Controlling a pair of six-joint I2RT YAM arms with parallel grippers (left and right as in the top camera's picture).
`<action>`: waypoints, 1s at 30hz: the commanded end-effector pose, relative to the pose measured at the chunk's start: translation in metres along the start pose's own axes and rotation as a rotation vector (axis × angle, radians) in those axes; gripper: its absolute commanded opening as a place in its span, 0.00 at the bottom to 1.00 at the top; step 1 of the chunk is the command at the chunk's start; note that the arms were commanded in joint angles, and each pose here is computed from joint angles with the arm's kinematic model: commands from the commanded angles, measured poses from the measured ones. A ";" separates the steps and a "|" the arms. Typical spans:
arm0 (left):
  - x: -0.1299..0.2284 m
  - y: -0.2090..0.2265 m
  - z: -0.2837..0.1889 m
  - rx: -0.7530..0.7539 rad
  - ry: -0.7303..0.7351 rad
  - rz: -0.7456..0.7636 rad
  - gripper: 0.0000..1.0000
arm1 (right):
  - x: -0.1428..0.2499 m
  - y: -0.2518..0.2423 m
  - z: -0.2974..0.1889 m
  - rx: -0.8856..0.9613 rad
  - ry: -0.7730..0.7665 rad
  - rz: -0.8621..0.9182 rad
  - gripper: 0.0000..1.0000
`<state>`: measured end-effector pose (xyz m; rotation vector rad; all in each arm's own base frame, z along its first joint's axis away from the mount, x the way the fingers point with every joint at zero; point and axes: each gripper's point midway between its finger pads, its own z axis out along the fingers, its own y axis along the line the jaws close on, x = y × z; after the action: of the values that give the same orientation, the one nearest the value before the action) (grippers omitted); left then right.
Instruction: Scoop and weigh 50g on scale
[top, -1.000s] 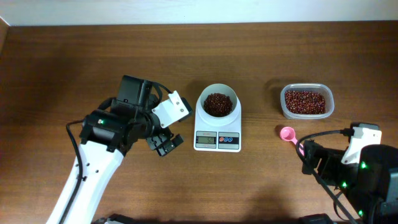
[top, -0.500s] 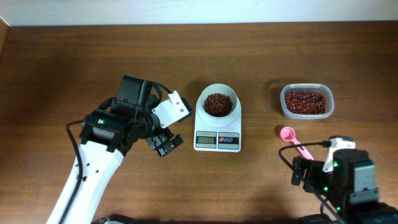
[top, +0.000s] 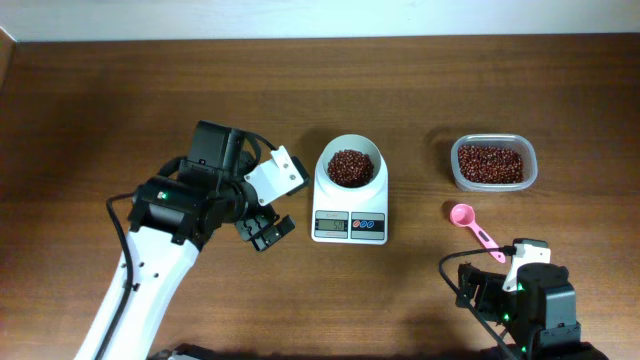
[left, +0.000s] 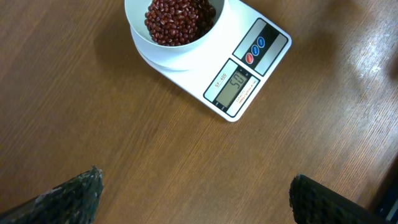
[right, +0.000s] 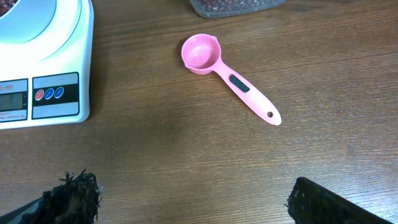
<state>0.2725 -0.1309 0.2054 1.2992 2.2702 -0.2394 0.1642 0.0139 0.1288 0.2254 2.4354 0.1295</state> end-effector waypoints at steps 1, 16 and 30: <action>-0.006 0.001 -0.007 -0.009 -0.026 0.020 0.99 | 0.001 -0.001 0.000 0.001 -0.004 0.010 0.99; -0.006 0.001 -0.007 -0.009 -0.026 0.020 0.99 | -0.008 -0.005 -0.013 -0.009 -0.121 0.038 0.99; -0.006 0.001 -0.007 -0.009 -0.026 0.020 0.99 | -0.088 -0.006 -0.061 -0.037 -0.584 0.095 0.99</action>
<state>0.2725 -0.1308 0.2054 1.2993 2.2706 -0.2395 0.1880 -0.0079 0.2215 0.3115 1.8905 0.1459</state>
